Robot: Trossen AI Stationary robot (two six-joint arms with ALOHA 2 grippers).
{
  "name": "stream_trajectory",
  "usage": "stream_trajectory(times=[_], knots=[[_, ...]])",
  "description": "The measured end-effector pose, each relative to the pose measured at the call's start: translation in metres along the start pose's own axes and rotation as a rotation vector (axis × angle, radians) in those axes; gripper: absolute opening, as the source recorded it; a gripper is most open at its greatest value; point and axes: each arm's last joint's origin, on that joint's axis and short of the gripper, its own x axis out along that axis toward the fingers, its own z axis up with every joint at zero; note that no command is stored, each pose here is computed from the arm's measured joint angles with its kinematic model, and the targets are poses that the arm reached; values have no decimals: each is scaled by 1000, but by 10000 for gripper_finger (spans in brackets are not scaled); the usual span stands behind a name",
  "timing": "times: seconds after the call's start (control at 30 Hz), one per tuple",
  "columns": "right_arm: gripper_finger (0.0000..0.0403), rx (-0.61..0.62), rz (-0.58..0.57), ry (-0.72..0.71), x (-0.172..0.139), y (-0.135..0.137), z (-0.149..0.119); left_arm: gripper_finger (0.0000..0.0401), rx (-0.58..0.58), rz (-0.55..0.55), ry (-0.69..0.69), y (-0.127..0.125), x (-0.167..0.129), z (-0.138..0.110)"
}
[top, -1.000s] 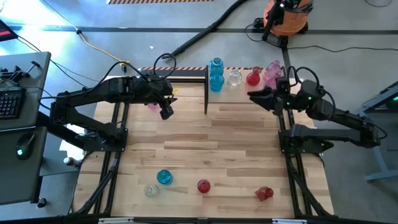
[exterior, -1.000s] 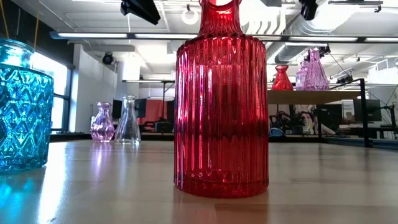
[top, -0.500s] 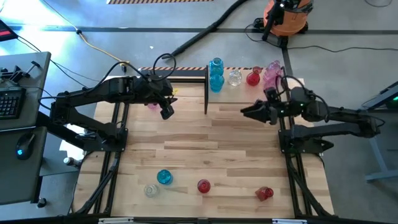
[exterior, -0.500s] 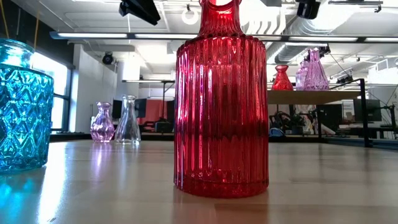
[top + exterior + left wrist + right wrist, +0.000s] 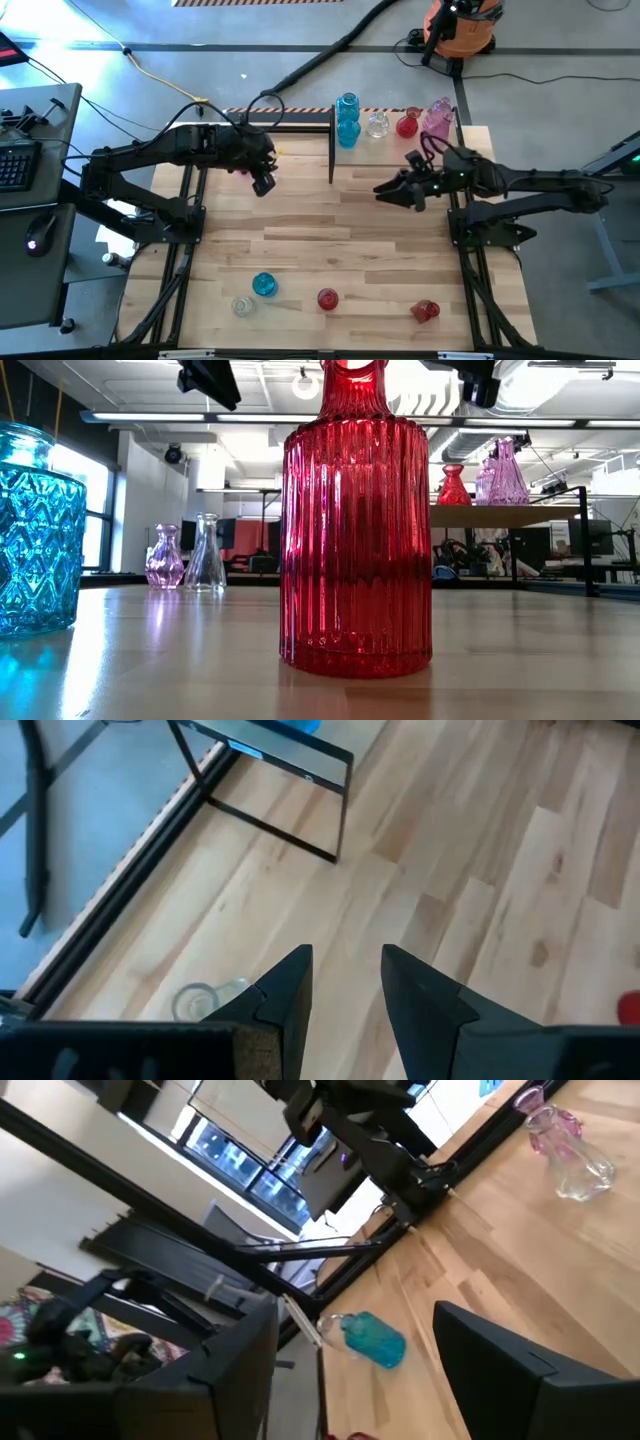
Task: Sort vases onto shelf
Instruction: Put the top transparent vase on the shelf aligned with the other transparent vase
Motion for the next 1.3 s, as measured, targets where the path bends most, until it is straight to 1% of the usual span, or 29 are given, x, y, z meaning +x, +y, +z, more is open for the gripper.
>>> stream_trajectory(times=[0.17, 0.3, 0.57, 0.7, 0.77, 0.83, 0.93, 1.03, 1.3], knots=[[247, -8, -20, 1, 4, -3, -1, 113, 6, 10, 5, 4, 1, 0], [247, -9, -23, -4, 3, -3, 0, 113, 11, 39, 13, 14, 3, 2], [247, -10, -52, -35, 3, -3, 1, 113, -82, 118, 30, 44, 6, 4], [247, -9, -51, -36, 3, -3, 1, 113, -141, 68, 43, 57, 8, 5], [247, -15, -55, -39, 3, -3, 1, 113, -190, 49, 55, 62, 11, 6], [247, -21, -60, -44, 3, -4, 1, 113, -247, 48, 81, 67, 17, 6], [247, -23, -65, -49, 3, -4, 1, 113, -286, 53, 153, 73, 27, 4], [247, -24, -65, -49, 3, -4, 1, 113, -282, 64, 229, 76, 43, 3], [247, -24, -66, -49, 3, -4, 1, 113, -268, 75, 349, 77, 78, 2]])
